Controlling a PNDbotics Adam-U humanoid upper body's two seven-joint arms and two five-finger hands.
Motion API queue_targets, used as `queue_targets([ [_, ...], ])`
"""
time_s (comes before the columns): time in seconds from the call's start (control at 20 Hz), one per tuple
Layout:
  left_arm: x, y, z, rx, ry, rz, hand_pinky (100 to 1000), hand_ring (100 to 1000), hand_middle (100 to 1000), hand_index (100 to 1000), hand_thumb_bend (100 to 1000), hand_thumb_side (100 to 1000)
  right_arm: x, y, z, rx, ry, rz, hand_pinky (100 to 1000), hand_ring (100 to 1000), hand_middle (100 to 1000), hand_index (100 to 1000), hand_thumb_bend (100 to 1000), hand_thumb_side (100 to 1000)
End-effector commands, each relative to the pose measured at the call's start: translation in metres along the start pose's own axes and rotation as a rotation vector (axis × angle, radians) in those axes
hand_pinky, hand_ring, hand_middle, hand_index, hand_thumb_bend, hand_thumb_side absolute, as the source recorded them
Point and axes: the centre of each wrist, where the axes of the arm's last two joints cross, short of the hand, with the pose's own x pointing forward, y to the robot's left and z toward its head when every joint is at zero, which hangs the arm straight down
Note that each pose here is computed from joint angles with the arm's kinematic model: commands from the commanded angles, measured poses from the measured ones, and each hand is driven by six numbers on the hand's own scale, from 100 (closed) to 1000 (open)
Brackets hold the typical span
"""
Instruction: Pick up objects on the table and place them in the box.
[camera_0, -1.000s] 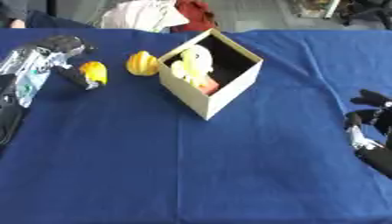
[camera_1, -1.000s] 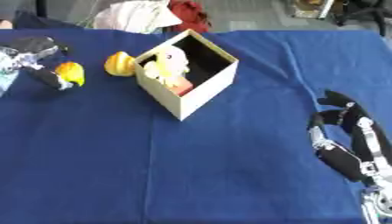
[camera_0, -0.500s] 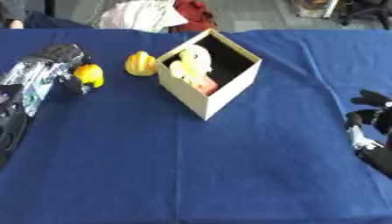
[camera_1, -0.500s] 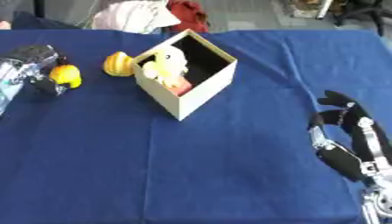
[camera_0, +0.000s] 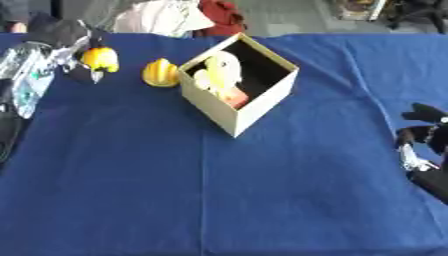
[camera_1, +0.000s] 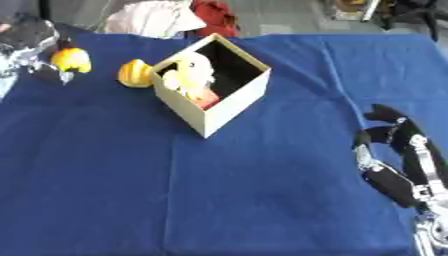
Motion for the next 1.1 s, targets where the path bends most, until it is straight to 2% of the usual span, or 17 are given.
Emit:
queue_targets([
  [0.05, 0.004, 0.049, 0.000, 0.178, -0.024, 0.005, 656, 435, 441, 638, 195, 100, 0.002, -0.004, -0.002, 0.013, -0.012, 0.018, 698, 669, 752, 880, 100, 310],
  [0.2, 0.025, 0.060, -0.010, 0.258, -0.067, 0.056, 663, 440, 445, 641, 184, 100, 0.003, -0.001, -0.003, 0.028, -0.021, 0.007, 697, 668, 752, 880, 100, 312],
  [0.3, 0.035, 0.059, -0.018, 0.273, -0.086, 0.067, 667, 448, 453, 648, 188, 100, 0.005, 0.002, -0.006, 0.040, -0.032, -0.002, 697, 668, 751, 880, 100, 312],
  [0.45, 0.039, 0.055, -0.024, 0.280, -0.093, 0.065, 667, 448, 453, 648, 188, 100, 0.006, 0.003, -0.007, 0.047, -0.037, -0.007, 697, 668, 751, 880, 100, 312],
  [0.5, 0.040, 0.055, -0.025, 0.282, -0.096, 0.064, 690, 483, 489, 683, 174, 100, 0.006, 0.003, -0.007, 0.049, -0.038, -0.008, 697, 668, 751, 880, 100, 314],
  [0.6, 0.058, 0.057, -0.032, 0.274, -0.159, 0.076, 699, 502, 509, 701, 168, 100, 0.010, 0.007, -0.012, 0.065, -0.062, -0.022, 697, 668, 751, 880, 100, 314],
  [0.9, 0.106, 0.026, -0.052, 0.229, -0.261, 0.107, 714, 526, 531, 719, 158, 100, 0.017, 0.016, -0.020, 0.114, -0.100, -0.055, 698, 669, 751, 880, 100, 314],
  [1.1, 0.117, 0.013, -0.055, 0.202, -0.282, 0.096, 722, 545, 552, 737, 154, 106, 0.018, 0.018, -0.021, 0.125, -0.105, -0.063, 698, 669, 751, 880, 100, 315],
])
